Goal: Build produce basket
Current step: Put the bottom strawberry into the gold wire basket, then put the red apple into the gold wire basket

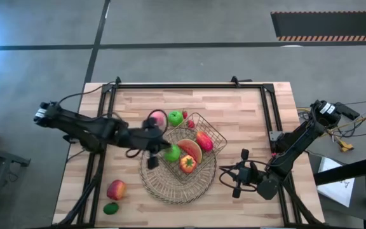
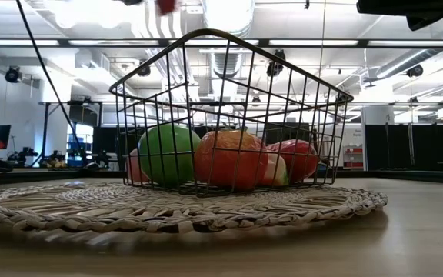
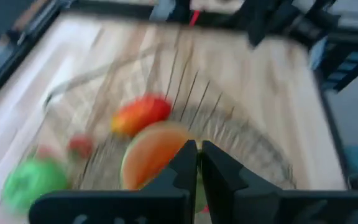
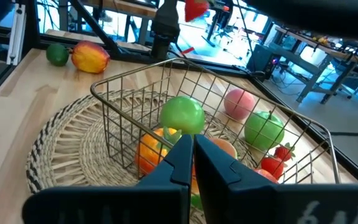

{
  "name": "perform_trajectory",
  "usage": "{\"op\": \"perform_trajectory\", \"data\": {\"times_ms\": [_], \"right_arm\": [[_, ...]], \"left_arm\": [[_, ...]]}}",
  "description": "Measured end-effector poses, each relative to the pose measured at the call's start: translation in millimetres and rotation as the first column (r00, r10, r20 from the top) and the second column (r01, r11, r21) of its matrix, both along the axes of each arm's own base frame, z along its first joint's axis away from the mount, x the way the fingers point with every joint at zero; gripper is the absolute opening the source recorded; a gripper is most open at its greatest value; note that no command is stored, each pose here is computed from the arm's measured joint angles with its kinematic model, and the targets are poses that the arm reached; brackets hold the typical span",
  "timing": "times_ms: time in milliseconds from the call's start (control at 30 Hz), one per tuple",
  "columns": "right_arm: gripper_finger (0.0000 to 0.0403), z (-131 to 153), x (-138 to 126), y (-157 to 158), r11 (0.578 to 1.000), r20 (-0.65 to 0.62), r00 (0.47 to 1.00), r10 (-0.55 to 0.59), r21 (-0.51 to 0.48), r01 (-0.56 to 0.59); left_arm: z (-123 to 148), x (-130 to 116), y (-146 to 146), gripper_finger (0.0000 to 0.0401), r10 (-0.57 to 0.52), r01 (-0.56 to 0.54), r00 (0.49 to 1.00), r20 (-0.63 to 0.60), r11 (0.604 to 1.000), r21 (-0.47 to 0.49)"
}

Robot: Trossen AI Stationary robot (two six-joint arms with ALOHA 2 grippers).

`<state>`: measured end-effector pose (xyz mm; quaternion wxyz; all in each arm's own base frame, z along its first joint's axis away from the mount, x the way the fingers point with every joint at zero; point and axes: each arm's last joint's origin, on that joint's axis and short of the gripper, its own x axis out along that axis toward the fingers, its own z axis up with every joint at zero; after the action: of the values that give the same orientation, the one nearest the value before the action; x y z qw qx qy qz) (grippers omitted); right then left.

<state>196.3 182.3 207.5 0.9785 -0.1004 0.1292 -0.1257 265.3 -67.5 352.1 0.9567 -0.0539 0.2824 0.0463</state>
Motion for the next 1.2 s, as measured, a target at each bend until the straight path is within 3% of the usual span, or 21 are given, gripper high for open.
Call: {"op": "perform_trajectory", "data": {"times_ms": [200, 400, 600, 900, 1200], "right_arm": [[0.0009, -0.1, 0.0, 0.0, 1.000, 0.001, 1.000, -0.001, 0.003, 0.001], [0.0009, -1.0, -0.4, -0.3, 1.000, 0.001, 1.000, -0.004, 0.011, 0.003], [0.0009, -1.6, -0.6, -0.6, 1.000, 0.004, 1.000, -0.006, 0.022, 0.006], [0.0009, -1.8, -0.7, -0.7, 1.000, 0.004, 1.000, -0.007, 0.023, 0.007], [0.0009, -1.9, -0.7, -0.8, 0.999, 0.010, 1.000, -0.013, 0.046, 0.013]], "left_arm": [[-45.7, 43.0, 24.4, 0.0000, -0.019, 0.017, 1.000, 0.014, 0.993, 0.118], [-104.8, 85.4, 36.9, 0.0000, -0.081, 0.086, 0.994, -0.074, 0.994, 0.065], [-153.1, 106.8, 37.2, 0.0000, -0.105, 0.134, 0.973, -0.205, 0.982, 0.133], [-164.4, 111.2, 37.6, 0.0006, -0.086, 0.125, 0.969, -0.231, 0.979, 0.160], [-149.3, 106.8, 37.6, 0.0107, -0.091, 0.124, 0.974, -0.209, 0.981, 0.150]]}}
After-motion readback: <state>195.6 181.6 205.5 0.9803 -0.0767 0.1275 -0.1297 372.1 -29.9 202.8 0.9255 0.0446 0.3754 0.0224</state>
